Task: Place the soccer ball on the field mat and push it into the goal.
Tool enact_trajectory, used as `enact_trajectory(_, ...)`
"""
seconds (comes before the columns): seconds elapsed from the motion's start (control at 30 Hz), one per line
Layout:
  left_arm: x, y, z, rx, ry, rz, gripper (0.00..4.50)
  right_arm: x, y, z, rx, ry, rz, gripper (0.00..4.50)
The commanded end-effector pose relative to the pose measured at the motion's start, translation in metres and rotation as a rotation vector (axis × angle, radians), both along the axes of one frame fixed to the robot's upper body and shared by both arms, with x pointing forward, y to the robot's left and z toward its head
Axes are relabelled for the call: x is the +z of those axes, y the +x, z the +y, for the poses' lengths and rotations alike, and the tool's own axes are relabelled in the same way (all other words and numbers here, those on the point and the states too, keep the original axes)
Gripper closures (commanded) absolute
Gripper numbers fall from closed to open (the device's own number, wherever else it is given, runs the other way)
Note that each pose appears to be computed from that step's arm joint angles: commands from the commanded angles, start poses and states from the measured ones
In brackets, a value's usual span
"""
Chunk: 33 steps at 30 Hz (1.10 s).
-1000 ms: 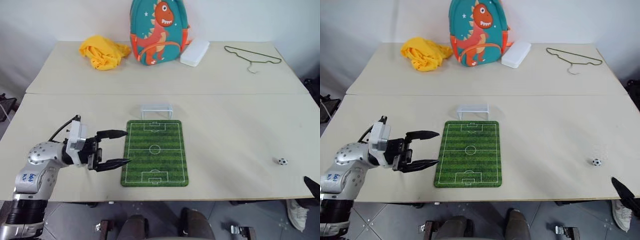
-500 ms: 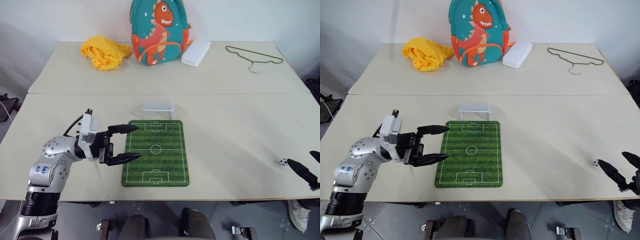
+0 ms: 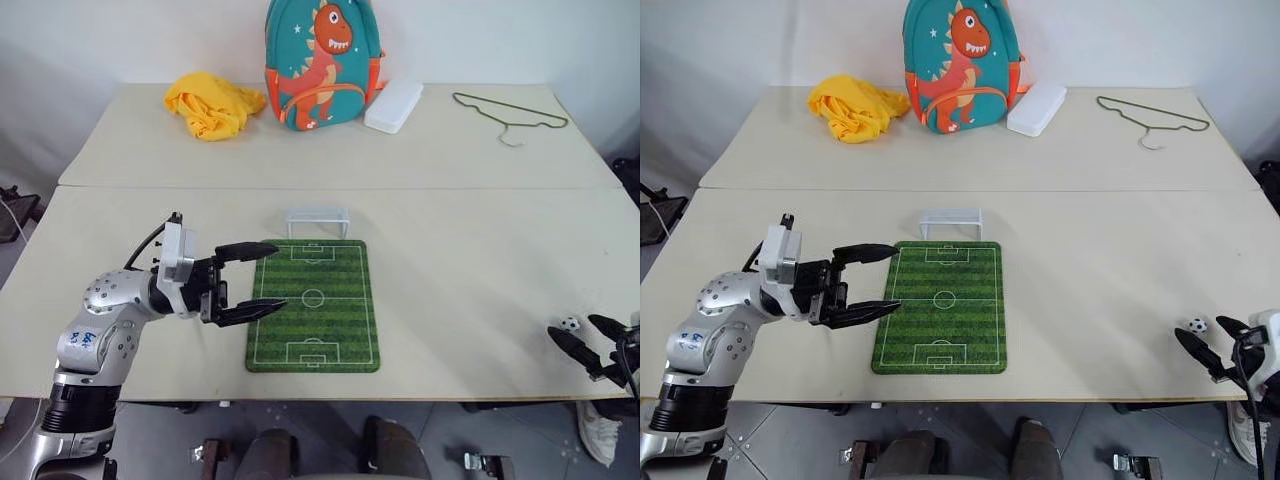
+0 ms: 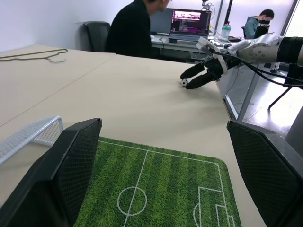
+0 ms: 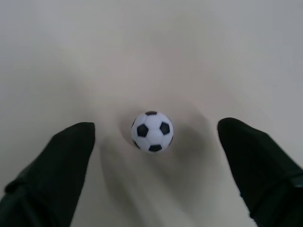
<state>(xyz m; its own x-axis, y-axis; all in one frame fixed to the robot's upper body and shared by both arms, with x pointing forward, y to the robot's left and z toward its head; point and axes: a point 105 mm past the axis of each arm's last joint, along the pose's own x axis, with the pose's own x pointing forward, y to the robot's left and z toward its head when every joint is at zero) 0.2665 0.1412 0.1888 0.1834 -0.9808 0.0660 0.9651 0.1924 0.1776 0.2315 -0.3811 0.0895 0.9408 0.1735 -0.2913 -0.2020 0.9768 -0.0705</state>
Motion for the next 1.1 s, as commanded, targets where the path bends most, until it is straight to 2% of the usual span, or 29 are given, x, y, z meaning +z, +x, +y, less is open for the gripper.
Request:
enact_trajectory(0.03, 0.014, -0.002, 0.001, -0.002, 0.007, -0.062, 0.0, 0.001, 0.002, -0.001, -0.003, -0.012, -0.021, 1.28)
enact_trajectory(0.27, 0.014, -0.004, 0.007, -0.002, 0.015, -0.061, 0.0, 0.005, 0.006, 0.002, 0.018, -0.01, -0.058, 3.66)
enact_trajectory(0.3, 0.014, -0.004, 0.007, -0.002, 0.013, -0.061, 0.0, 0.007, 0.007, 0.003, 0.028, -0.01, -0.068, 3.66)
enact_trajectory(0.4, 0.013, -0.003, 0.013, 0.01, -0.013, -0.038, 0.0, 0.043, 0.017, 0.037, 0.234, 0.0, -0.216, 3.66)
enact_trajectory(0.47, 0.006, -0.004, 0.02, 0.022, 0.0, -0.029, 0.0, 0.065, 0.024, 0.082, 0.474, -0.001, -0.245, 3.66)
enact_trajectory(0.53, 0.001, -0.004, 0.027, 0.045, 0.004, -0.018, 0.0, 0.071, 0.027, 0.125, 0.685, -0.018, -0.208, 3.66)
enact_trajectory(0.67, -0.015, -0.007, 0.046, 0.116, 0.032, -0.006, 0.0, 0.083, 0.039, 0.211, 0.996, 0.012, -0.194, 3.66)
enact_trajectory(0.83, -0.042, -0.021, 0.07, 0.182, 0.121, 0.018, 0.0, 0.069, 0.031, 0.292, 1.307, -0.031, -0.115, 3.66)
enact_trajectory(1.1, -0.069, -0.043, 0.083, 0.237, 0.155, 0.094, 0.0, 0.031, 0.02, 0.34, 1.48, -0.167, -0.037, 3.66)
